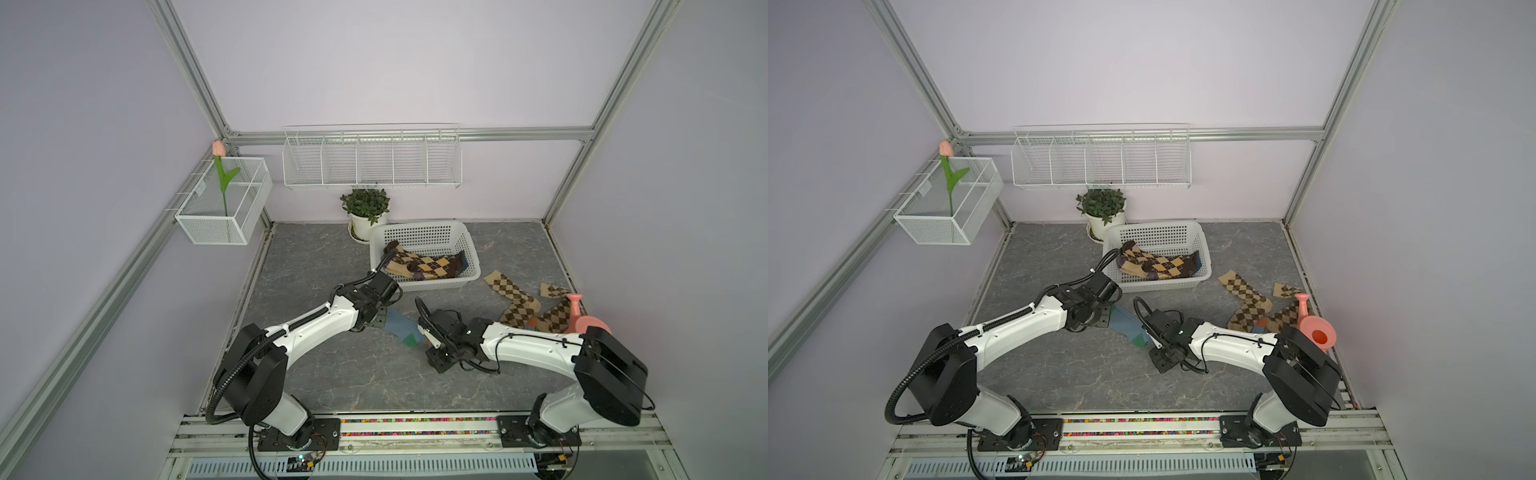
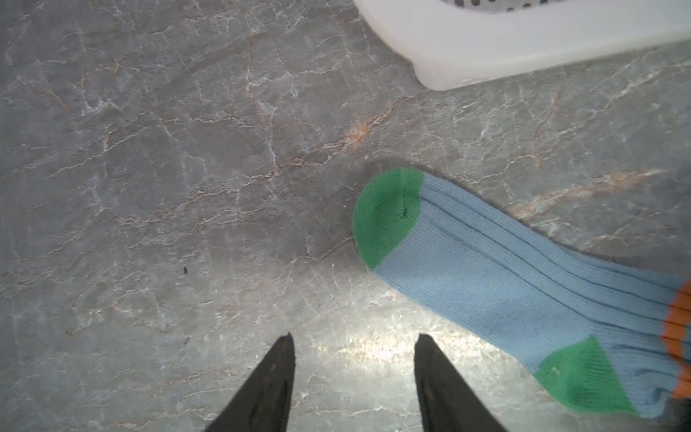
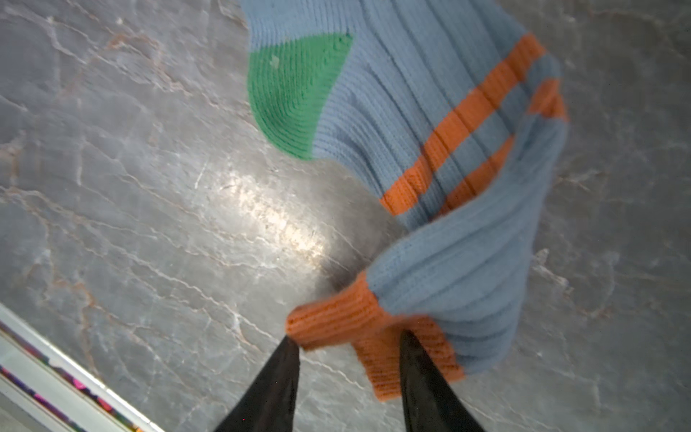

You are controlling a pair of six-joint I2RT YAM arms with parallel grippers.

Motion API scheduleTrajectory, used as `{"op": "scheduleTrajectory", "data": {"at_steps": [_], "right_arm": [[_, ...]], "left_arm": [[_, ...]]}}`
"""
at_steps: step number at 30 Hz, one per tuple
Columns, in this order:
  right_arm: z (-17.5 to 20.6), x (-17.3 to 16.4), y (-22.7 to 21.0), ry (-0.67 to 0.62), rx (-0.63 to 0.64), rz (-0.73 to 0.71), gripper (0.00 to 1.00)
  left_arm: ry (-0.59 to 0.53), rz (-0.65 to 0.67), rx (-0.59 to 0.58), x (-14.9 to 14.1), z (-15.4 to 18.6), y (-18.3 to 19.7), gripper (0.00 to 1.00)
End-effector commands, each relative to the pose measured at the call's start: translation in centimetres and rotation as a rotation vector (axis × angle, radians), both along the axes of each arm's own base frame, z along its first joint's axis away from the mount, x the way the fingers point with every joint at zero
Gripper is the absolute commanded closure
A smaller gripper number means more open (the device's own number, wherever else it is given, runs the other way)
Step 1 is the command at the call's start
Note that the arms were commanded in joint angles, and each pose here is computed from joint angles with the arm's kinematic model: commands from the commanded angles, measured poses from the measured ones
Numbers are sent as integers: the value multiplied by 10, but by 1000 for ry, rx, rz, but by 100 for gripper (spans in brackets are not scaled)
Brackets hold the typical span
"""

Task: Place the socks together as a pair
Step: Flatten out the sock at the center of the board.

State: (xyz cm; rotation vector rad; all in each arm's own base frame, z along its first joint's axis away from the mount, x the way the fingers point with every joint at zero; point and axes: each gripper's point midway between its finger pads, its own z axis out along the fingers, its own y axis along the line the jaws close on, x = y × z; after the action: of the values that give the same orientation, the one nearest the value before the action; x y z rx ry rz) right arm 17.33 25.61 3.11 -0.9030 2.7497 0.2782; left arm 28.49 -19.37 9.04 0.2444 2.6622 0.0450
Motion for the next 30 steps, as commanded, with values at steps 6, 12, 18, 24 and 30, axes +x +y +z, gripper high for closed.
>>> {"op": "scheduleTrajectory", "data": {"at_steps": [6,12,18,24,30], "right_arm": [[-4,-2,1,3,-49,-22,82],[40,1,11,7,100,-26,93],[74,38,-27,-51,131,-130,93],[51,62,-69,-15,21,-244,89],[21,66,-110,-3,-96,-356,63]], "left_arm": [[-4,4,-43,3,-3,-10,46],[-4,-1,-46,3,-3,-10,47],[10,-31,-51,5,-6,-21,48],[27,-69,-30,3,-13,-35,48],[29,-84,-11,6,-19,-38,49]]}}
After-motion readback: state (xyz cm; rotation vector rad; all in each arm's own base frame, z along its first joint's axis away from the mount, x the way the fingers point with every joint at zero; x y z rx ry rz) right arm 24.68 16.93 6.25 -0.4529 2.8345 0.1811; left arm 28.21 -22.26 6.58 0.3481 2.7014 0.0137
